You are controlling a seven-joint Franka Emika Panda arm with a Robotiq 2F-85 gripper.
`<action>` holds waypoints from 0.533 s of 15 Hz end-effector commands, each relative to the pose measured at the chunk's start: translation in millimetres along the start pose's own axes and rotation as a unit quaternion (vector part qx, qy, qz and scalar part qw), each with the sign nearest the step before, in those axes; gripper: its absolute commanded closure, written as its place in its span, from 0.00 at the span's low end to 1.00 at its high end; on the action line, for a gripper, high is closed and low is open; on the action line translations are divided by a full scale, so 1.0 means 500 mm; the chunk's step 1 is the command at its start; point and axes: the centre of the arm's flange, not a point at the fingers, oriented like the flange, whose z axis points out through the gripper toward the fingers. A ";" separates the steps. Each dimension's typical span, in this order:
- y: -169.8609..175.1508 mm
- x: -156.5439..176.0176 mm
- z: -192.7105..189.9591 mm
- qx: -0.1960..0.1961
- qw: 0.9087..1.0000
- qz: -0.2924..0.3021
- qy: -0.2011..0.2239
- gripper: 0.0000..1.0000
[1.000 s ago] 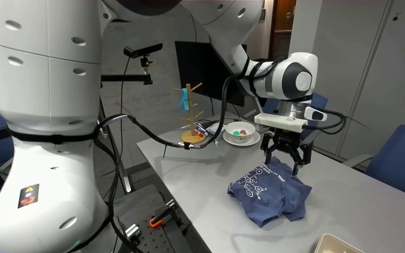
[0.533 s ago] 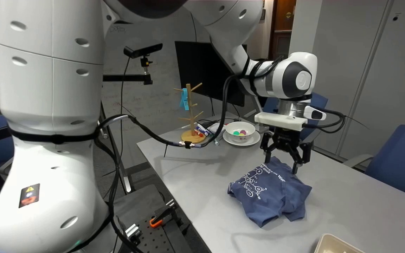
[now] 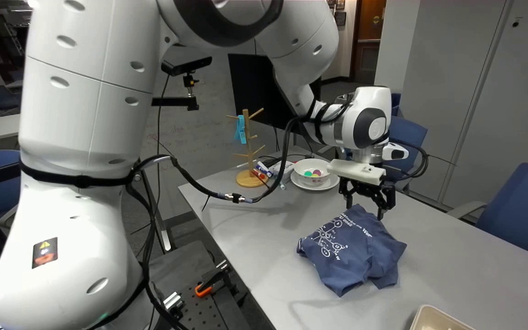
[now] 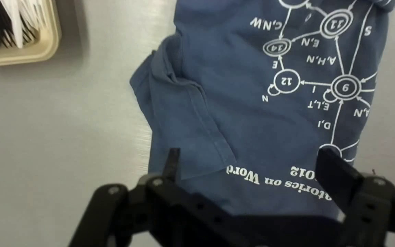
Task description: Unfold the blue t-shirt
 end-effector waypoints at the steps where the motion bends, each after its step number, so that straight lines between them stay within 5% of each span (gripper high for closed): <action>1: -0.008 0.025 0.075 -0.013 0.999 -0.003 0.031 0.00; 8: 0.043 0.009 0.155 -0.003 1.000 -0.005 -0.010 0.00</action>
